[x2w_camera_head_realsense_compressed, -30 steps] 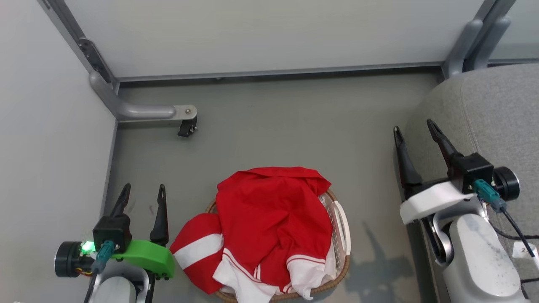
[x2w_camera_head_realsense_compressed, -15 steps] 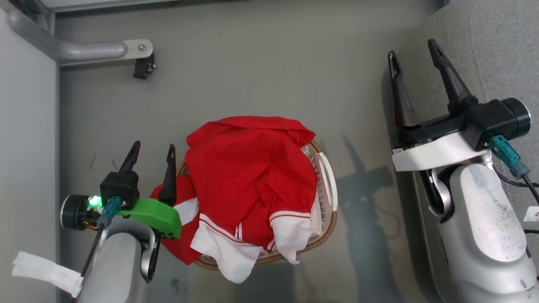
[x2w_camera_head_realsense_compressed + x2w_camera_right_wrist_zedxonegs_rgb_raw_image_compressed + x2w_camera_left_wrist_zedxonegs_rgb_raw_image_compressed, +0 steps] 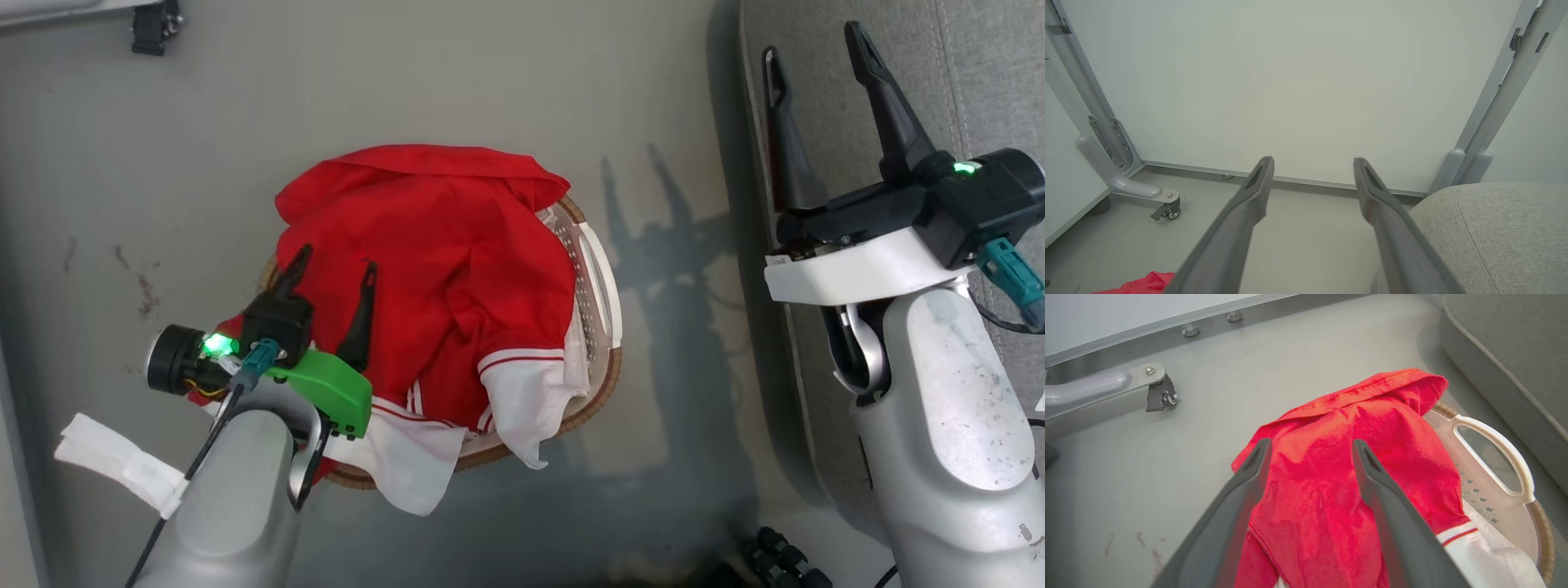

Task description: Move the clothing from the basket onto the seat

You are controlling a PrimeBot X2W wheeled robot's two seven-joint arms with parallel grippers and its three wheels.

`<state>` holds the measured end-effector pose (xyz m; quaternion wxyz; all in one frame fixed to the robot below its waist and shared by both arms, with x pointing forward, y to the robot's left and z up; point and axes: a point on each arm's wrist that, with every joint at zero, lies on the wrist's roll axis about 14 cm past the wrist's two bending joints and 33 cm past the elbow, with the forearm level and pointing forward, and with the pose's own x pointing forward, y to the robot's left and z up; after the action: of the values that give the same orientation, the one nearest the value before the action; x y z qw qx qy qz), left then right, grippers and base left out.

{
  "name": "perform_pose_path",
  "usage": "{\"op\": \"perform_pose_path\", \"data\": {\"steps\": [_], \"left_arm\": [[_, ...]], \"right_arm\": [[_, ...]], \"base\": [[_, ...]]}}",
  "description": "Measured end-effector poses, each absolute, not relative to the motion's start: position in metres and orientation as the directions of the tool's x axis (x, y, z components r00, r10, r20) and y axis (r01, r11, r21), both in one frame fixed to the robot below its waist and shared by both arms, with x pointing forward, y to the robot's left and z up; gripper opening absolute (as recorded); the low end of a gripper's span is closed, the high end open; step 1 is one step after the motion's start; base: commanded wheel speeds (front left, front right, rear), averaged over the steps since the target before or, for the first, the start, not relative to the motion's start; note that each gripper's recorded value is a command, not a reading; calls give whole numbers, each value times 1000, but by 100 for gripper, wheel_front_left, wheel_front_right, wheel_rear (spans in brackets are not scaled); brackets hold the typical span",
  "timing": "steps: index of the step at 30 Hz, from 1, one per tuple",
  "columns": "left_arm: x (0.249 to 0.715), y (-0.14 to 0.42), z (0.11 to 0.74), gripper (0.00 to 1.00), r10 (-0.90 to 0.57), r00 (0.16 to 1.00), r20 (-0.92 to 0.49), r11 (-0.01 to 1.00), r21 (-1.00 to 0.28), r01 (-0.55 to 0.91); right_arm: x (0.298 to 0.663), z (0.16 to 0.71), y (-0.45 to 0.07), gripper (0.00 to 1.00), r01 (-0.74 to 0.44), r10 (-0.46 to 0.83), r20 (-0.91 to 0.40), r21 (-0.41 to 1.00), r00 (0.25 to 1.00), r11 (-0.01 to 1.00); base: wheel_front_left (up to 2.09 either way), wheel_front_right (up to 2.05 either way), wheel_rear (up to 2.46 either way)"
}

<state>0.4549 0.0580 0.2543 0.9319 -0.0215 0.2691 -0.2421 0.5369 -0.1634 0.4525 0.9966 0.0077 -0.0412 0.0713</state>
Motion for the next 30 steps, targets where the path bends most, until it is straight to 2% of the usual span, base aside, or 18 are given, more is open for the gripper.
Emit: {"op": "perform_pose_path", "data": {"steps": [12,30], "left_arm": [[444,7,208,100,-613,592,-522,772,-238,590],[391,-34,139,100,-701,364,-613,672,-398,625]], "right_arm": [[537,402,-180,100,-106,106,-19,14,994,994],[531,346,-196,100,-82,77,-137,-28,988,996]], "base": [[0,0,0],[0,0,0]]}}
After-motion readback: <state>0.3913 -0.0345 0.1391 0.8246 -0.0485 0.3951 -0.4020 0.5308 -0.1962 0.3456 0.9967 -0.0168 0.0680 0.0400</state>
